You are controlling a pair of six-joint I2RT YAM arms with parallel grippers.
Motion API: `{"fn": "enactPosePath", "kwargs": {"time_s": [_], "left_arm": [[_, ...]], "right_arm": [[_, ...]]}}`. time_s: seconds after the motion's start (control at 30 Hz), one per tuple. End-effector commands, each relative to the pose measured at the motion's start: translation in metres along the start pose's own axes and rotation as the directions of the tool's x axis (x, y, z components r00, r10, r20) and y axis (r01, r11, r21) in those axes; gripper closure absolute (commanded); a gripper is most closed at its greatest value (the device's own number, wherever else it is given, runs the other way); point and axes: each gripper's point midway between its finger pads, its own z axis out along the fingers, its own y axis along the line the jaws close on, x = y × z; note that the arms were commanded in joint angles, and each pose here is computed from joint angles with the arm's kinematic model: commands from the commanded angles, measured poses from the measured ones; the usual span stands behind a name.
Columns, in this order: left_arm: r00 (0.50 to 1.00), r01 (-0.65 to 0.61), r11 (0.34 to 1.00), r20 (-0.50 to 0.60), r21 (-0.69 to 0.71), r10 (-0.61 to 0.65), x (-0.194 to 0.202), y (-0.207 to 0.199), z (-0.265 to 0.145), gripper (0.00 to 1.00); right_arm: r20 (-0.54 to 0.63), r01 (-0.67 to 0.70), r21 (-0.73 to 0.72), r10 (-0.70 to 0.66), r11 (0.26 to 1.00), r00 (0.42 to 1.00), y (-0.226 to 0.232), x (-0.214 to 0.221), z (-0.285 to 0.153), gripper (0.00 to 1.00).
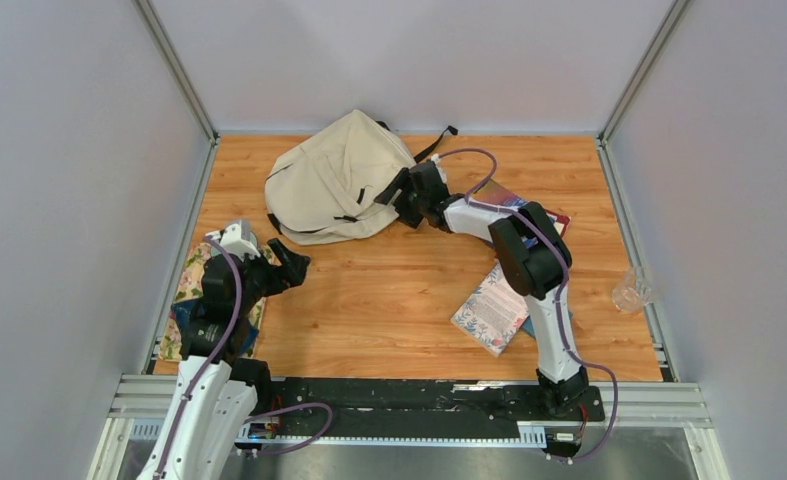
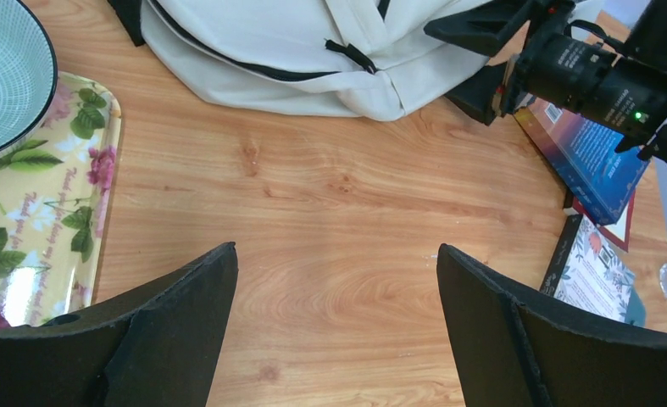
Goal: Pack the student bag
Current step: Adjust the student bag at the center of the board.
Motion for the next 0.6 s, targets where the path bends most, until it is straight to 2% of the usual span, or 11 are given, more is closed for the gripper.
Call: {"fn": "enactPosePath", "kwargs": {"time_s": [0.0, 0.03, 0.1, 0.13, 0.27, 0.3, 0.4, 0.47, 0.5, 0.57], "left_arm": [[0.999, -0.029, 0.999, 0.021, 0.024, 0.028, -0.011, -0.009, -0.006, 0.05], [0.999, -0.036, 0.999, 0.022, 0.022, 0.035, -0.011, -0.008, -0.006, 0.06], [0.999, -0.041, 0.999, 0.02, 0.02, 0.041, -0.011, -0.008, -0.006, 0.05], [0.999, -0.044, 0.999, 0.017, 0.018, 0.044, -0.01, -0.007, -0.005, 0.05], [0.999, -0.04, 0.999, -0.004, 0.028, 0.04, -0.004, -0.006, -0.002, 0.06], [0.999, -0.031, 0.999, -0.012, 0.031, 0.032, -0.001, -0.006, -0.001, 0.06], [1.0, -0.011, 0.998, -0.023, 0.069, 0.013, 0.002, -0.012, 0.002, 0.06], [0.999, -0.006, 0.995, -0.033, 0.1, 0.009, 0.004, -0.017, 0.003, 0.06], [0.999, 0.007, 0.994, -0.04, 0.112, -0.002, 0.005, -0.02, 0.004, 0.06], [0.998, 0.019, 0.987, -0.058, 0.158, -0.01, 0.008, -0.028, 0.005, 0.06]], "right_arm": [[0.021, -0.079, 0.023, 0.079, 0.997, 0.997, -0.002, -0.006, 0.019, 0.37], [0.025, -0.079, 0.005, 0.079, 0.997, 0.997, 0.001, -0.007, 0.017, 0.43], [0.036, -0.06, -0.008, 0.06, 0.998, 0.998, -0.001, -0.007, 0.006, 0.84], [0.058, -0.045, -0.032, 0.047, 0.998, 0.997, 0.006, -0.012, 0.0, 1.0], [0.133, 0.117, -0.052, -0.109, 0.992, 0.985, 0.034, -0.035, -0.044, 1.0], [0.16, 0.201, -0.067, -0.188, 0.977, 0.969, 0.05, -0.045, -0.067, 1.0], [0.246, 0.304, -0.062, -0.28, 0.951, 0.928, 0.075, -0.067, -0.113, 1.0], [0.256, 0.359, -0.019, -0.343, 0.933, 0.904, 0.064, -0.067, -0.132, 1.0], [0.29, 0.371, -0.031, -0.347, 0.928, 0.892, 0.072, -0.072, -0.156, 1.0], [0.281, 0.368, 0.035, -0.362, 0.929, 0.889, 0.037, -0.06, -0.166, 1.0]]}}
